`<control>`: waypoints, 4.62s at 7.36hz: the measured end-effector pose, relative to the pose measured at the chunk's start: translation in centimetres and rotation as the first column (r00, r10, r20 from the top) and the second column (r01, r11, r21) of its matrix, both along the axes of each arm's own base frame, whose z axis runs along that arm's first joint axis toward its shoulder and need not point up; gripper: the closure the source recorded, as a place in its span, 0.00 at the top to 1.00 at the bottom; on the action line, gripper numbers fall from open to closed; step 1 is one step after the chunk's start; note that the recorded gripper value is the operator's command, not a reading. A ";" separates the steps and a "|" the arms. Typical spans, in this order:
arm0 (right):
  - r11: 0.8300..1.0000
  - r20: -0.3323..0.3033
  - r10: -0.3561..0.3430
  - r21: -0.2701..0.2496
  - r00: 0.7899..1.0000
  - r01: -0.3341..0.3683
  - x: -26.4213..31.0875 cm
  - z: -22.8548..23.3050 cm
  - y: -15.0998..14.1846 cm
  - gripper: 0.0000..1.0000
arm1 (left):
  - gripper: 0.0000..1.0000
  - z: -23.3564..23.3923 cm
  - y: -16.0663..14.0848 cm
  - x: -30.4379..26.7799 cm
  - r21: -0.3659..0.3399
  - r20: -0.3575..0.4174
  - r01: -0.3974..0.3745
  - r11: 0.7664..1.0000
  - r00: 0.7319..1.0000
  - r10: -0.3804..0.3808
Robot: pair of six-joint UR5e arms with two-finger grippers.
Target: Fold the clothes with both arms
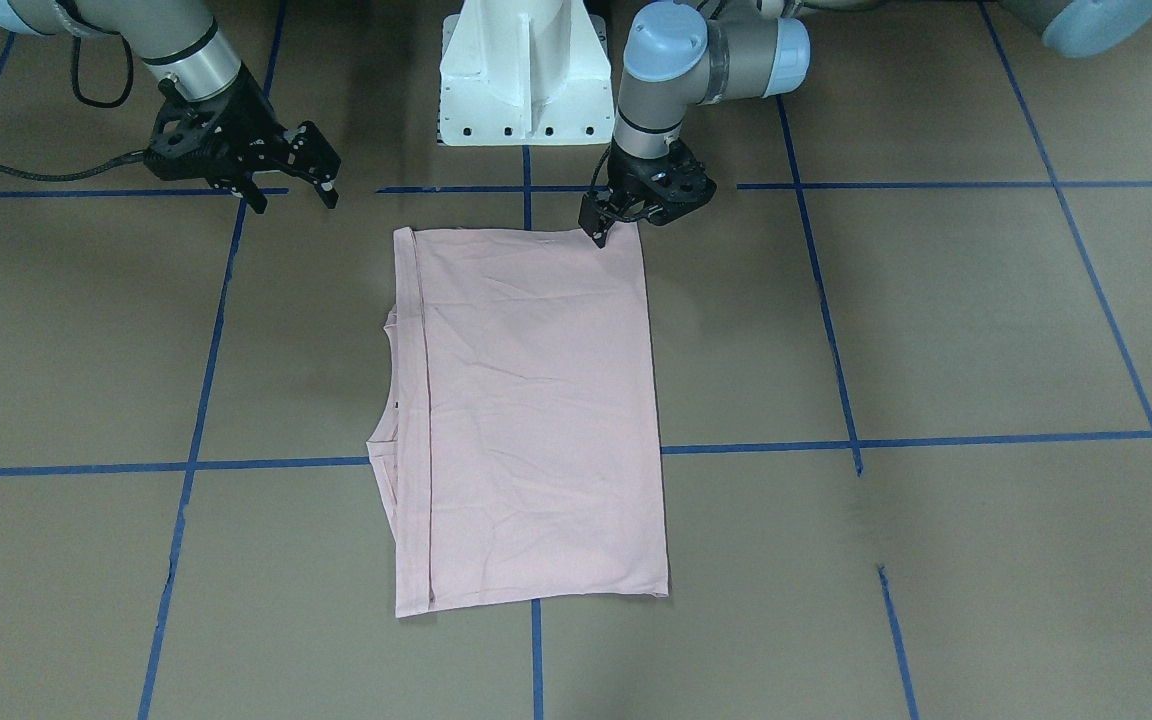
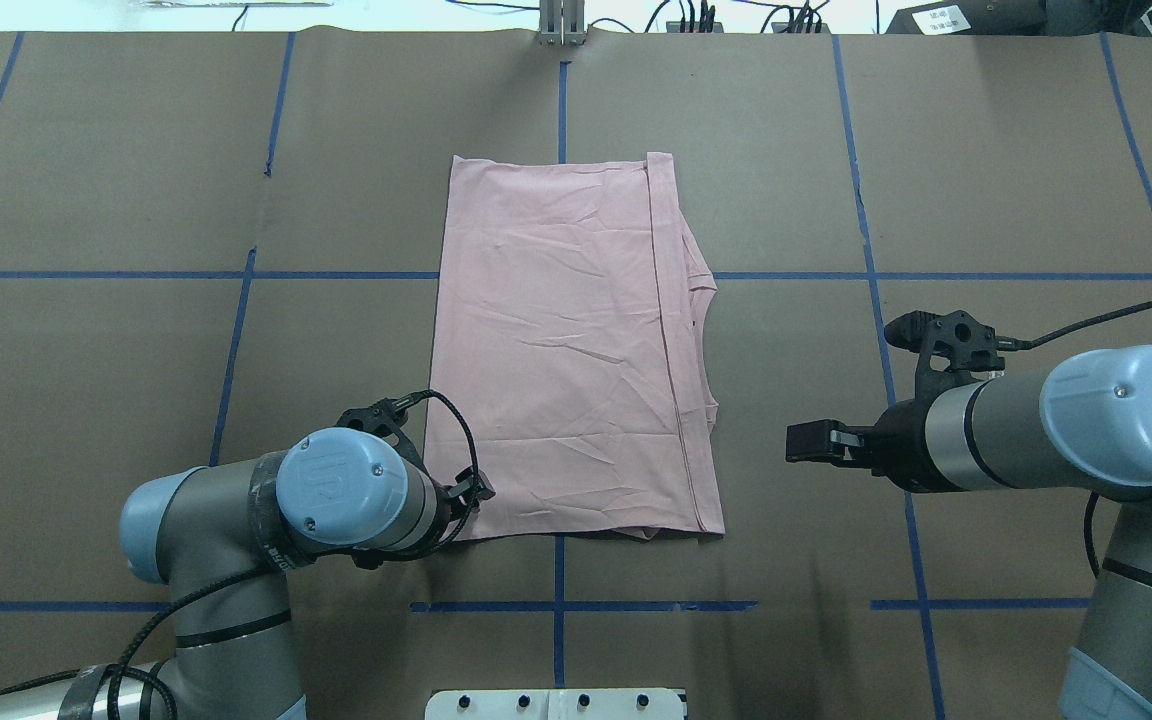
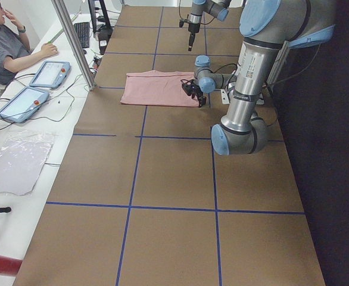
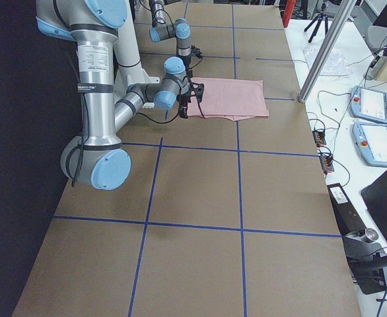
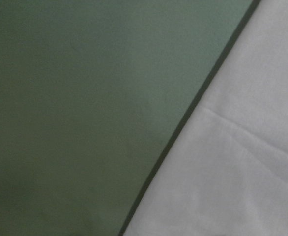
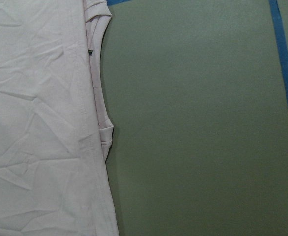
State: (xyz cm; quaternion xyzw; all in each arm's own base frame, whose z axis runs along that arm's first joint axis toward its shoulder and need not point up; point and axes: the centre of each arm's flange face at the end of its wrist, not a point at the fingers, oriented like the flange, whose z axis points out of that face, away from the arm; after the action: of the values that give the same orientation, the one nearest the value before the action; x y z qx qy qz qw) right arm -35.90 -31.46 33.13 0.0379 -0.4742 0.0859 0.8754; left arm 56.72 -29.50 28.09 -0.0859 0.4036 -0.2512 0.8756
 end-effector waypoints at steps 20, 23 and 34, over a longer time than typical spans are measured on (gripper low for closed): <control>0.962 -0.139 0.094 -0.242 0.986 -0.126 -12.4 -5.1 1.2 1.00 | 0.00 -3.7 1.1 -3.1 0.033 -0.040 -0.006 0.999 0.999 0.008; 0.956 -0.186 0.114 -0.246 0.976 -0.159 -17.2 -5.9 3.6 1.00 | 0.00 -3.7 1.1 -3.1 0.035 -0.042 -0.006 0.999 0.999 0.008; 0.938 -0.259 0.140 -0.275 0.956 -0.212 -21.7 -4.3 2.1 0.95 | 0.00 -4.1 1.1 -3.1 0.037 -0.048 -0.006 0.999 0.999 0.008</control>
State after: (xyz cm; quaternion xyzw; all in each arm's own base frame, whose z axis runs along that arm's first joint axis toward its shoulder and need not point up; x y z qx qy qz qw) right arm -57.64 -29.34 28.79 -0.0428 -0.3431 0.2304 0.9096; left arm 53.65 -28.42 23.99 -0.0773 0.4291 -0.2383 0.8678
